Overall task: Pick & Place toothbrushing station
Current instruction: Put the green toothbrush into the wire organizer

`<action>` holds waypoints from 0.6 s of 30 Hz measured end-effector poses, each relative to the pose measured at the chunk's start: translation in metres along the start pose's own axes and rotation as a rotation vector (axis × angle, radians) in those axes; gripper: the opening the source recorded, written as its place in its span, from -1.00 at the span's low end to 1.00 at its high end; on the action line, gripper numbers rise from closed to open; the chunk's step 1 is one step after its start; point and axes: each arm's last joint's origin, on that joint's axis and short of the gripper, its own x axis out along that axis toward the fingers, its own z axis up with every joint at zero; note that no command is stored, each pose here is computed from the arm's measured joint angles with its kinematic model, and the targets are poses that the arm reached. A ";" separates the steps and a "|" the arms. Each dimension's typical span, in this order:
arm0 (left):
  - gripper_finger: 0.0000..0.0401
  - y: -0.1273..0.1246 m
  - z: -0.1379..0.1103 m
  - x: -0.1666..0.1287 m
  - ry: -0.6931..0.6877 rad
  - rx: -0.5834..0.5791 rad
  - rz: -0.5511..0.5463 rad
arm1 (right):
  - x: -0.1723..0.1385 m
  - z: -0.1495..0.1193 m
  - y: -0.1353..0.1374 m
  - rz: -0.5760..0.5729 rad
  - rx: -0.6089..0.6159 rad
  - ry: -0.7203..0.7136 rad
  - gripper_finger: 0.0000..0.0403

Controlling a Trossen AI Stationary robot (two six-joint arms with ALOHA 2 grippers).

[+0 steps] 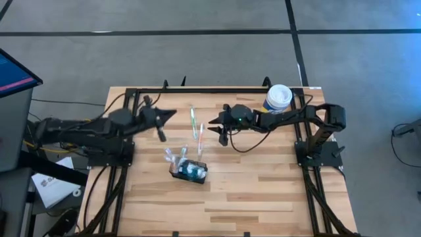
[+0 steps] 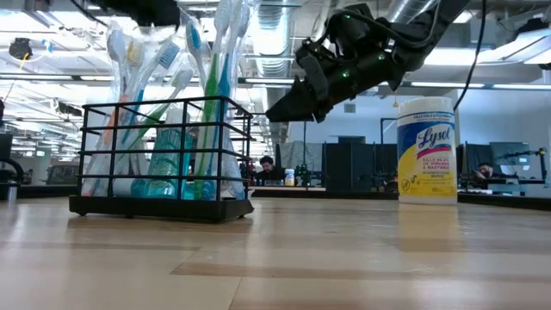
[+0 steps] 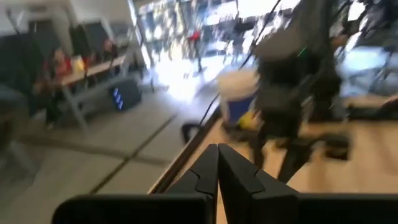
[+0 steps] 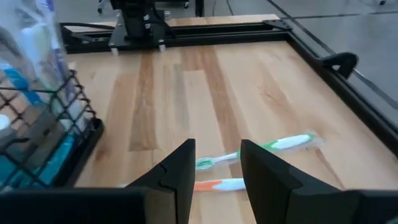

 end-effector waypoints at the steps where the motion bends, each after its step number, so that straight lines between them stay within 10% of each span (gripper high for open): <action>1: -0.99 0.007 -0.005 0.006 0.031 0.000 0.016 | 0.000 0.000 -0.001 -0.003 -0.002 0.000 -0.41; 18: -0.96 0.089 -0.085 0.091 0.430 -0.121 -0.025 | 0.001 -0.015 -0.012 0.025 -0.075 0.127 -0.41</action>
